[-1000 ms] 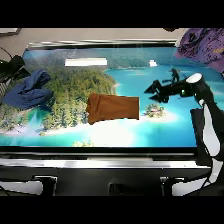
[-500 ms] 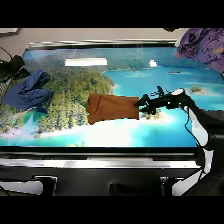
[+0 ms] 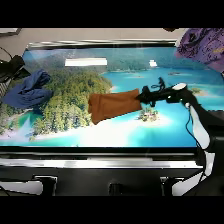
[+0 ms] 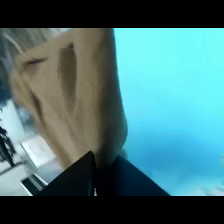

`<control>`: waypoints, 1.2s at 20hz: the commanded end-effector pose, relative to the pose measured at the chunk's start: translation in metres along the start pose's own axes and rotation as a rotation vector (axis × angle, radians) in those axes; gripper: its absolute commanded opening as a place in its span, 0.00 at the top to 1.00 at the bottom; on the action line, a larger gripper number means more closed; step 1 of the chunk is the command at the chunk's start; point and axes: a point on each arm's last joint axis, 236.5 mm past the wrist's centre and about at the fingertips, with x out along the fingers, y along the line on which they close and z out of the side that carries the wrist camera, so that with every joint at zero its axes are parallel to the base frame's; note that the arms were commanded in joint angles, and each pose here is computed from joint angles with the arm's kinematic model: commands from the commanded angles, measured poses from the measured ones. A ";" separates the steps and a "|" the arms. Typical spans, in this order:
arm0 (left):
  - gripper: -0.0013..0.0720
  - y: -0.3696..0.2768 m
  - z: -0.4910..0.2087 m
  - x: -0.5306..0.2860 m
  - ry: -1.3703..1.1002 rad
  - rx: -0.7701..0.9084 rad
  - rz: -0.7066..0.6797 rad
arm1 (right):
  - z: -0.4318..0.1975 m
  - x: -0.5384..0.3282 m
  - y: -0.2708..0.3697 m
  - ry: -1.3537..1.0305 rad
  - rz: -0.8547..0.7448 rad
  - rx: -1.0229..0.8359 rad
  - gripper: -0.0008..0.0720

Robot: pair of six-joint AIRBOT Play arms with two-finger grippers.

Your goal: Fold the clothes and pants, and hang the long-sleeved shirts on hangers.

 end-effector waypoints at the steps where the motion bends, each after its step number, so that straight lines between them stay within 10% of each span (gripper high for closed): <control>1: 0.96 0.000 0.000 0.000 0.000 0.001 0.000 | 0.042 -0.063 0.043 -0.126 0.082 0.013 0.95; 12: 0.96 0.000 0.000 0.000 0.000 0.001 0.000 | 0.118 -0.305 -0.005 -0.662 -0.029 0.213 0.95; 24: 0.96 0.000 -0.001 0.000 0.006 0.001 0.001 | 0.063 -0.463 -0.069 -1.085 -0.341 0.594 0.95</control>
